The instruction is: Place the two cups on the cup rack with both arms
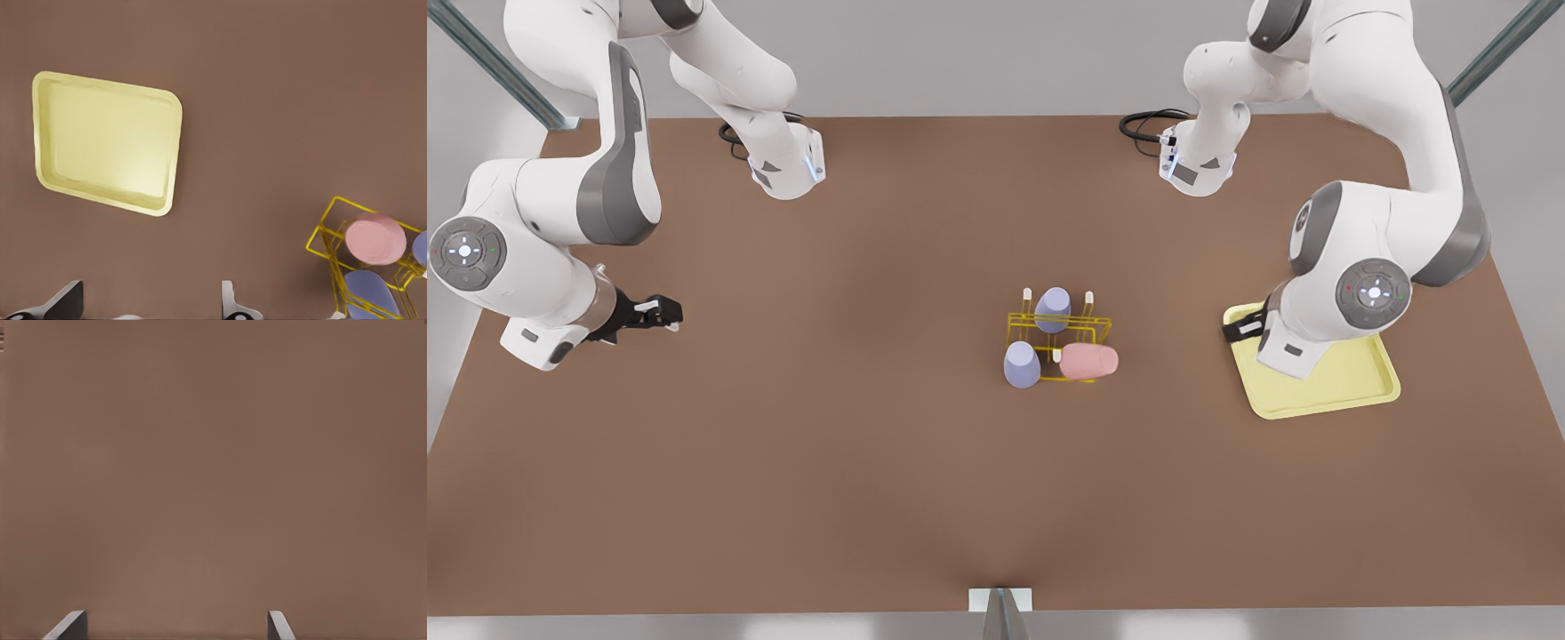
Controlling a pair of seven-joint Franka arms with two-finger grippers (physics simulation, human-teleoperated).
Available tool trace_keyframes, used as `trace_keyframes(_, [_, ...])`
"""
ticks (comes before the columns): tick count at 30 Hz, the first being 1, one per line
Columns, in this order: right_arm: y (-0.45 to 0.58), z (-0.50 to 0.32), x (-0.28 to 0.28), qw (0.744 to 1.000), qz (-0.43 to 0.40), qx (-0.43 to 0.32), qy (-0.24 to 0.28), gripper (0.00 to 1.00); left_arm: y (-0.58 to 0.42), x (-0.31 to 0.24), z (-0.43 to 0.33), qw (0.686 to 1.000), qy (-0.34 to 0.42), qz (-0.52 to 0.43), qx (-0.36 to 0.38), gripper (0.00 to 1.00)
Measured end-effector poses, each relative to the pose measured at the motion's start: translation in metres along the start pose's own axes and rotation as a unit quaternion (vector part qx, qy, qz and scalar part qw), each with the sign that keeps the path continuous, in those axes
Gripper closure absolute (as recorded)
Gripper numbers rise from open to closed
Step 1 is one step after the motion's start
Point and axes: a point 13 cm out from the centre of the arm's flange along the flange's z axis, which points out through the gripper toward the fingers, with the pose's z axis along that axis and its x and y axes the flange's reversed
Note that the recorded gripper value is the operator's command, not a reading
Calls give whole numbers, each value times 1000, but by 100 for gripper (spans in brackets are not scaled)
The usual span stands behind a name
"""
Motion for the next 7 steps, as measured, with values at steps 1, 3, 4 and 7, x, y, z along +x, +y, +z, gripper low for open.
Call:
trace_keyframes(1, [0, -1, 0, 1000, -2, 1, -1, 0, 19, -4, 2, 1000, 7, -6, 2, 0])
trace_keyframes(3, [1, -11, 2, 1000, -5, 4, -8, 0, 37, -6, 3, 1000, 19, -2, 5, 0])
trace_keyframes(4, [2, -19, 4, 1000, -4, 7, -14, 0, 38, -3, 1, 1000, 21, 8, 5, 0])
trace_keyframes(7, [6, -30, 7, 1000, 0, 11, -21, 0, 35, 8, 1, 999, 36, 39, 0, 0])
